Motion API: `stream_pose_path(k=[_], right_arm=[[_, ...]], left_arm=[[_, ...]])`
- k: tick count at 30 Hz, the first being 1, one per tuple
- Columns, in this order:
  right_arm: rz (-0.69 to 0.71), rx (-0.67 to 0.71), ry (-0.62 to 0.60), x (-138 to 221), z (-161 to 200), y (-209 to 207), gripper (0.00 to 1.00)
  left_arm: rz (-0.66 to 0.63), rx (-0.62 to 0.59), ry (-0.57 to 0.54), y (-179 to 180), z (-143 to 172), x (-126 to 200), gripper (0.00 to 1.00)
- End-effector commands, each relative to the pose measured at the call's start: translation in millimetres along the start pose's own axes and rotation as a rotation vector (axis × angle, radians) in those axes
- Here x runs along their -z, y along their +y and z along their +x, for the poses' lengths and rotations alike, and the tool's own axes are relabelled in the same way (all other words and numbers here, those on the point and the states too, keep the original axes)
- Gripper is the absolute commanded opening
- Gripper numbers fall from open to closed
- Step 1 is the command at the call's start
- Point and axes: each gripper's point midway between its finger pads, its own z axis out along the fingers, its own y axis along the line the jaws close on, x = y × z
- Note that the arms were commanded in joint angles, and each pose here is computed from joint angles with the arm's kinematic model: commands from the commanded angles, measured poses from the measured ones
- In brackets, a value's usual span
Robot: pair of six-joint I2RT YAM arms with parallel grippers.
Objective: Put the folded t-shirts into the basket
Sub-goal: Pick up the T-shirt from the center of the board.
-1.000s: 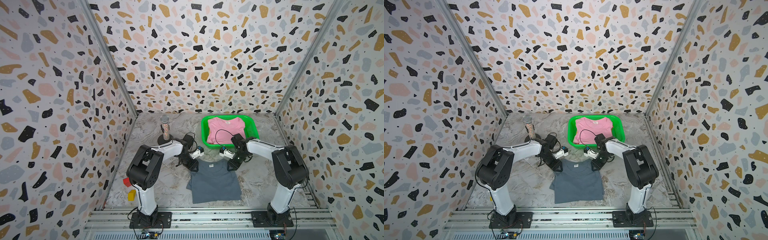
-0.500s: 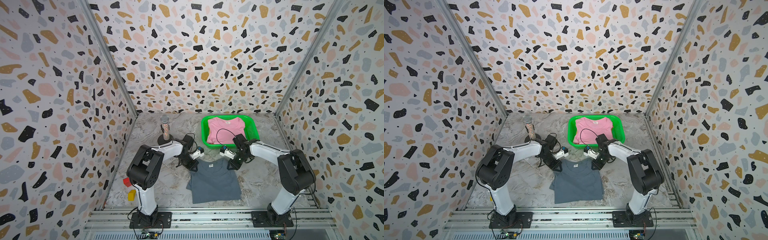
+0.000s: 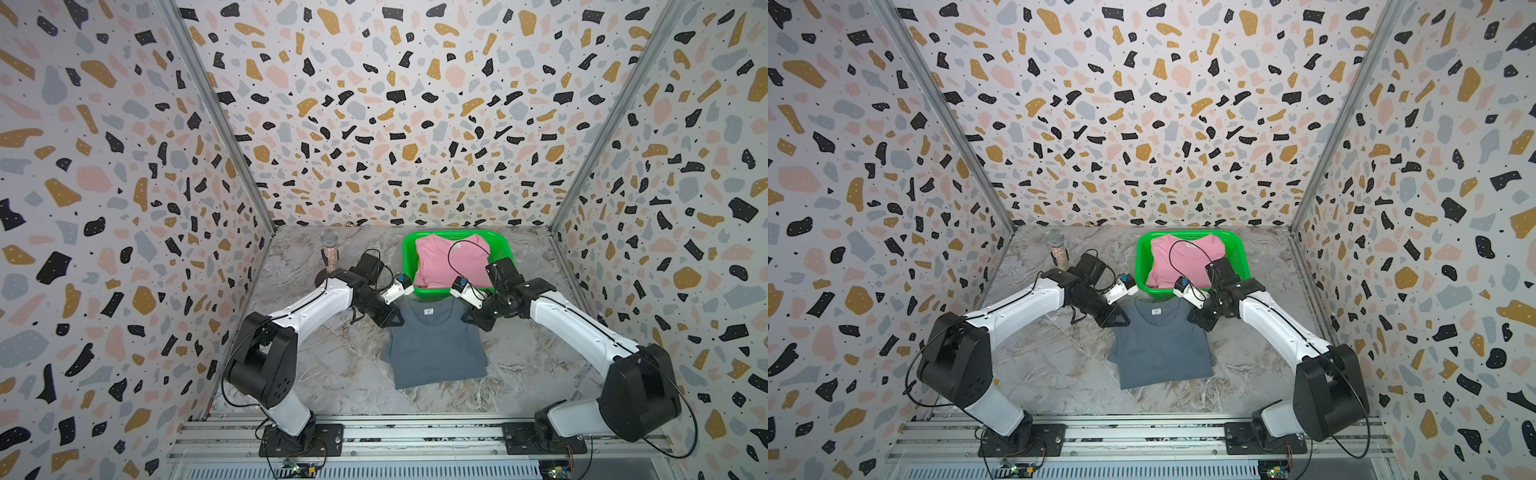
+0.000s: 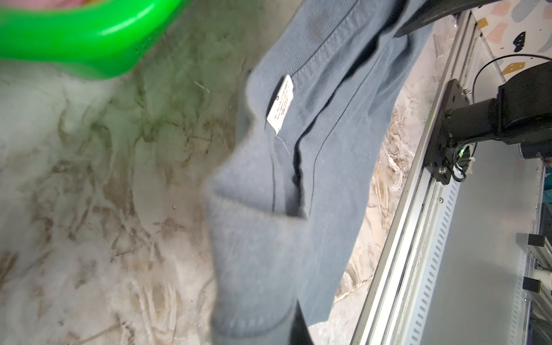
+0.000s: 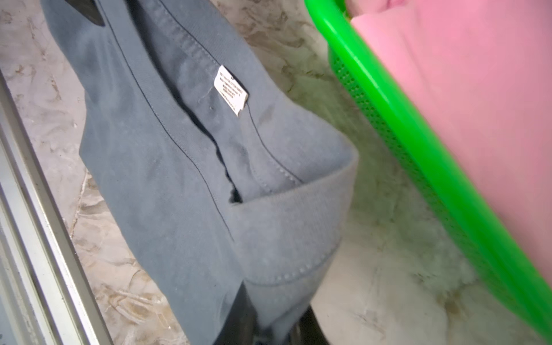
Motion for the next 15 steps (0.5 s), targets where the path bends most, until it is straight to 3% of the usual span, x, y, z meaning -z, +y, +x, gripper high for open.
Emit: stream_pose_path(k=[1, 15], right_arm=[[0.114, 0.049, -0.021, 29.3, -6.7, -9.9, 0.0], [0.458, 0.084, -0.074, 114.9, -38.9, -61.9, 0.0]], left_arm=[[0.039, -0.059, -0.106, -22.5, -33.4, 24.6, 0.0], [0.016, -0.138, -0.269, -29.8, -130.2, 59.1, 0.0]])
